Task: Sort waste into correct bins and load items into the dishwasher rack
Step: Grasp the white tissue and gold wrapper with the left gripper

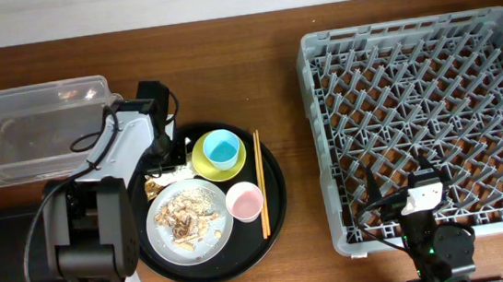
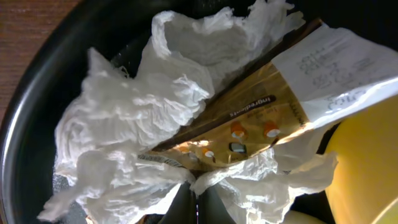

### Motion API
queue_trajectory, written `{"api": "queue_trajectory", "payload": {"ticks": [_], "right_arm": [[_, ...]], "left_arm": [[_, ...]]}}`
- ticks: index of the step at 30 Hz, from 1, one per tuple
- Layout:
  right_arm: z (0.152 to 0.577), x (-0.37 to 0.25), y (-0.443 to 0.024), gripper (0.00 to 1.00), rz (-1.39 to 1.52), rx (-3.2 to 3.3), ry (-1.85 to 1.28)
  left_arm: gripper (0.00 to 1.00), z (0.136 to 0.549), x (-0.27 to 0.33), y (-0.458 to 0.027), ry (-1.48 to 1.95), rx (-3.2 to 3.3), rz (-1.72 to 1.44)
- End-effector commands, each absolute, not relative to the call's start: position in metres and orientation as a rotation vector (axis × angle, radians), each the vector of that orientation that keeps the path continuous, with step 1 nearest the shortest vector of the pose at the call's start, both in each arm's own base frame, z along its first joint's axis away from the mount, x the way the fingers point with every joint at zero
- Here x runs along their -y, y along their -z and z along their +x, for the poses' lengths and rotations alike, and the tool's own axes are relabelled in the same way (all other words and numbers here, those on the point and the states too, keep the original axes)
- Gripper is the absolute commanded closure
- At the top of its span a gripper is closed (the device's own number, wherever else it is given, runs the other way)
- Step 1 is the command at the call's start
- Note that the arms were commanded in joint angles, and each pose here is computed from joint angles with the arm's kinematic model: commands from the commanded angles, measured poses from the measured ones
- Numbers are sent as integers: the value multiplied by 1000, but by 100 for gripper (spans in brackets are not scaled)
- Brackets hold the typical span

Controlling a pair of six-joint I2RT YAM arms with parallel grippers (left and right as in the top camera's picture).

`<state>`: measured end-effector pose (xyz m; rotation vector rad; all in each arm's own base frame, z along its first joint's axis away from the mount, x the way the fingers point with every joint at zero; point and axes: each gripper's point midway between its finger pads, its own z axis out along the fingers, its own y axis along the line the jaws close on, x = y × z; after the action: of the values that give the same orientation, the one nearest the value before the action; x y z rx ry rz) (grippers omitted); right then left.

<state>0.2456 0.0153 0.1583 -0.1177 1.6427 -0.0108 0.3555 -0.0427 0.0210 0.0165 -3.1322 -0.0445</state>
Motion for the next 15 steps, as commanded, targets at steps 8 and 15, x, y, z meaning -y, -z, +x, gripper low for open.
{"api": "queue_trajectory", "payload": {"ticks": [8,15], "right_arm": [[246,-12,-156,2,-104,-1646,22],[246,-12,-156,2,-104,-1646,22]], "left_arm": [[99,344,41,-63,60,3082,14],[100,334,41,-90,46,3109,15]]}}
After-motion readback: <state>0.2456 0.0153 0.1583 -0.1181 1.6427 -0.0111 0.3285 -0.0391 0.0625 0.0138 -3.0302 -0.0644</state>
